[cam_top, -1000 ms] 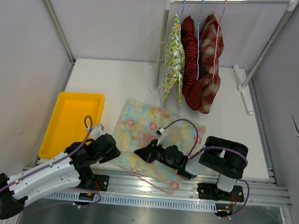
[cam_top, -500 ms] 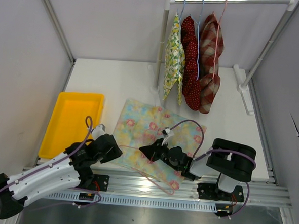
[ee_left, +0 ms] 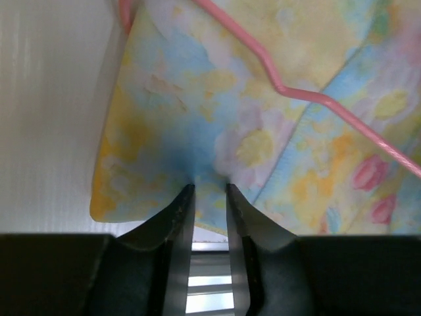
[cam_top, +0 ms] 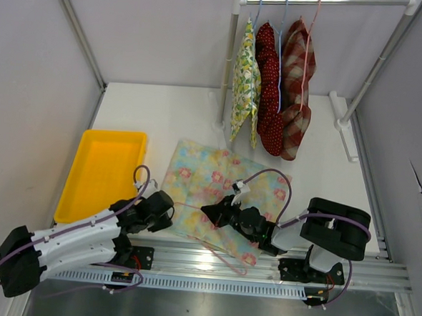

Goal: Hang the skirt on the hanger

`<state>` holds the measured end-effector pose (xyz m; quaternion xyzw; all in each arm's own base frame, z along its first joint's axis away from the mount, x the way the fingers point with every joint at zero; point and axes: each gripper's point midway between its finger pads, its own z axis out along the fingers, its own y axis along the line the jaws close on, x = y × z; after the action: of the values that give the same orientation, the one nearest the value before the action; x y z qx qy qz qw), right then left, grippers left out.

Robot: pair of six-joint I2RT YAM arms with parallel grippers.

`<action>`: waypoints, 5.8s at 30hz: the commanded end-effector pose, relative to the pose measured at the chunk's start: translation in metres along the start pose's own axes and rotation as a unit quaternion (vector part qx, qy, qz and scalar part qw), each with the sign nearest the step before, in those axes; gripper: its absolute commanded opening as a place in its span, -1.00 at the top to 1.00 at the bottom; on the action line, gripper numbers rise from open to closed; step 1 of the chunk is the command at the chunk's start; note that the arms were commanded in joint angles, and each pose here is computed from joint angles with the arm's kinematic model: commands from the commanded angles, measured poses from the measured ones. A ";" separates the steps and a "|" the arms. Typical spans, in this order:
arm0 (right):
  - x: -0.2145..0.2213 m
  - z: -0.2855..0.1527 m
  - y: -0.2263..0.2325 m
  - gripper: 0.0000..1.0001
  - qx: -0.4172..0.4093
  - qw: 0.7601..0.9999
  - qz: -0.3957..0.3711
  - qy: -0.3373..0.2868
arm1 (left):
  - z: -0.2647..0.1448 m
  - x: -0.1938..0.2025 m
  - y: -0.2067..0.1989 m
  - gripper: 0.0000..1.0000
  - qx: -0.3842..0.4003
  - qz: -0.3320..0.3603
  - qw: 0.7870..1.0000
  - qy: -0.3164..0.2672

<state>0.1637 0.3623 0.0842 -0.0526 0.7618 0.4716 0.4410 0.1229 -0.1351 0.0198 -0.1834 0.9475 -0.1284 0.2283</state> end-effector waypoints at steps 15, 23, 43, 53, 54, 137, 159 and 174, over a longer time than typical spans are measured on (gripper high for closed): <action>0.000 -0.022 -0.078 1.00 0.123 0.991 -0.060 0.010 | 0.011 -0.019 0.028 1.00 -0.041 -0.073 0.996 0.012; -0.012 -0.036 -0.097 1.00 0.149 0.987 -0.063 -0.003 | 0.009 -0.056 0.023 1.00 -0.046 -0.079 0.996 -0.005; -0.017 -0.025 -0.113 1.00 0.151 0.985 -0.078 0.018 | -0.026 -0.092 -0.054 0.20 0.099 0.039 0.993 -0.047; -0.015 -0.024 -0.117 1.00 0.158 0.984 -0.077 0.024 | -0.020 -0.014 -0.143 -0.08 0.202 0.150 0.968 0.009; -0.014 -0.024 -0.118 1.00 0.159 0.984 -0.078 0.026 | -0.015 -0.008 -0.148 -0.08 0.207 0.147 0.967 0.014; -0.107 0.059 -0.080 1.00 0.153 0.946 -0.286 0.001 | 0.001 -0.019 -0.050 0.93 0.088 0.082 0.989 0.086; -0.092 0.031 -0.076 1.00 0.140 0.930 -0.338 0.027 | 0.032 -0.069 -0.031 0.95 0.066 0.017 0.994 0.086; -0.119 0.045 -0.054 1.00 0.133 0.925 -0.355 0.005 | 0.043 -0.096 -0.021 0.98 0.053 0.008 0.995 0.080</action>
<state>0.2884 0.3304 0.1114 -0.2550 0.7557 0.1935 0.5713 0.2153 -0.1178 0.0186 -0.1695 0.9590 -0.1745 0.1456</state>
